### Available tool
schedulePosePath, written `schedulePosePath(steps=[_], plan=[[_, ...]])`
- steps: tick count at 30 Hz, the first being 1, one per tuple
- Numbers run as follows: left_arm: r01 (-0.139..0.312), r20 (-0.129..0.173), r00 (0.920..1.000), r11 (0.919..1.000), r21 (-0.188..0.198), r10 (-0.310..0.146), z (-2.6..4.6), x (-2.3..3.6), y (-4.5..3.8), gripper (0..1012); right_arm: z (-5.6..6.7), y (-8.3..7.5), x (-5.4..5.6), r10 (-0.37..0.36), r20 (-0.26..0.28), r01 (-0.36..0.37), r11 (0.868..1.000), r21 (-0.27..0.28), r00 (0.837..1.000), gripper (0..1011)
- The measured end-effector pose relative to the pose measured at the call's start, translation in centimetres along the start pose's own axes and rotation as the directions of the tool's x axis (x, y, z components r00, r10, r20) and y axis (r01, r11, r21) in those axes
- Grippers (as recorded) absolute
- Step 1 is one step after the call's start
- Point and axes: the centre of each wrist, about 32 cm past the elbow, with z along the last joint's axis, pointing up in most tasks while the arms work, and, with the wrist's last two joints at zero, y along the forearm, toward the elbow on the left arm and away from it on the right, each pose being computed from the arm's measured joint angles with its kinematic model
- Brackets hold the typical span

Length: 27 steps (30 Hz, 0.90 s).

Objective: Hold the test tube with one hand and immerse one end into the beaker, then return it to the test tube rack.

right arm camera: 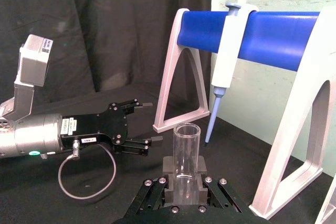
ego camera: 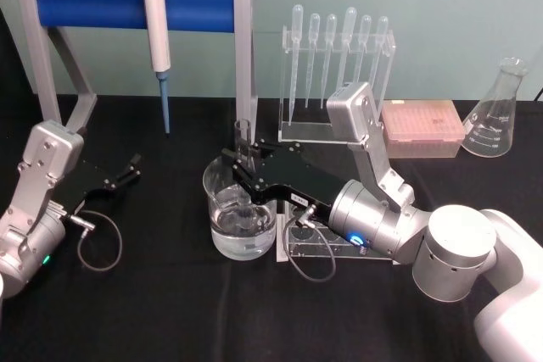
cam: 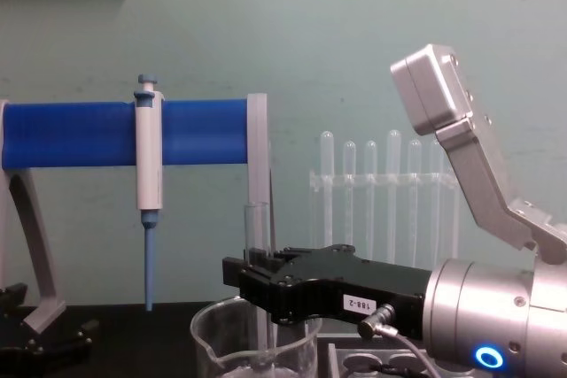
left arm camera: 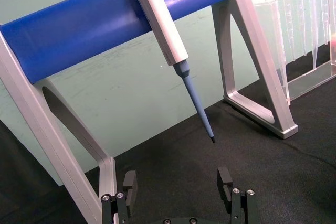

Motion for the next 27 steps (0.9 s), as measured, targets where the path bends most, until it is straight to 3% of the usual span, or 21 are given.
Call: schedulePosePath(steps=[27], plan=[[0.000, 0.000, 1.0000, 1.0000, 0.000, 0.000, 0.00, 0.00, 0.00, 1000, 0.00, 0.00, 0.00, 0.000, 0.000, 0.000, 1.000, 0.000, 1.000, 228]])
